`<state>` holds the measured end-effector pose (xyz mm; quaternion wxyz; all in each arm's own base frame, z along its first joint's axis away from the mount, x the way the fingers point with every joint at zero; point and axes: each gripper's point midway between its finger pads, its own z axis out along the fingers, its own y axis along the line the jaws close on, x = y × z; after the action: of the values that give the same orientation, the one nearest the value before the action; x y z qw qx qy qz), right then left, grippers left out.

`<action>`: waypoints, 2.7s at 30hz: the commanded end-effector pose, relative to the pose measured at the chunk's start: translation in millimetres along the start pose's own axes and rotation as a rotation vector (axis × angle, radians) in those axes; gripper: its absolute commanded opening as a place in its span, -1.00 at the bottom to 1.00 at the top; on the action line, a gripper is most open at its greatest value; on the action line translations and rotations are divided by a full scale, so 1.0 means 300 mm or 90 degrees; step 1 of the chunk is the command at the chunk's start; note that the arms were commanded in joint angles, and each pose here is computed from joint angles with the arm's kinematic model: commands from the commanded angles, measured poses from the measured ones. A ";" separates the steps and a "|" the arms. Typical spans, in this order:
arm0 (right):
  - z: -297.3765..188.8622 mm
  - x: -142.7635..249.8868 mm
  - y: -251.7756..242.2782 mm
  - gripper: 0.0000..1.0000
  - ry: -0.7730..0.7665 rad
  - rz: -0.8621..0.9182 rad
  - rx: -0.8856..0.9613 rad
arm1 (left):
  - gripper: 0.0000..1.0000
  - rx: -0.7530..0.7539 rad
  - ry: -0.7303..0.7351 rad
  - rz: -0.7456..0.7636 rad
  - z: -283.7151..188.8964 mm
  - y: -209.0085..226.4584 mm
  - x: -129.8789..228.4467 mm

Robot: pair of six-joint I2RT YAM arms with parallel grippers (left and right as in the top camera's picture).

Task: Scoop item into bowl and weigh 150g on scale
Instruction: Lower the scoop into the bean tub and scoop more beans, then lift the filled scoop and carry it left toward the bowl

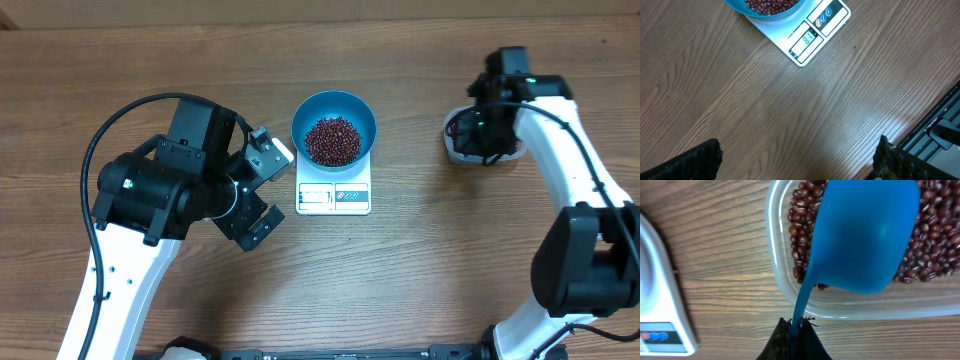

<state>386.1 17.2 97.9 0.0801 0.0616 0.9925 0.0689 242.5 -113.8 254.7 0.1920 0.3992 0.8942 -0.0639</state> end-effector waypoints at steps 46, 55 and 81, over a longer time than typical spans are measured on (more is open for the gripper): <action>-0.160 -0.018 -0.229 -0.93 -0.044 0.229 -0.346 | 0.99 -0.008 -0.018 0.004 -0.027 0.001 -0.016; -0.185 -0.006 -0.268 -0.93 -0.056 0.239 -0.373 | 0.99 -0.009 -0.018 0.005 -0.027 0.001 -0.015; -0.330 -0.027 -0.157 -0.92 -0.101 0.215 -0.590 | 0.99 -0.008 -0.018 0.004 -0.027 0.001 -0.016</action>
<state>366.3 -51.7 170.1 0.1384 0.2000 0.8554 0.4573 242.4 -113.7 254.7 0.1918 0.3992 0.8943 -0.0639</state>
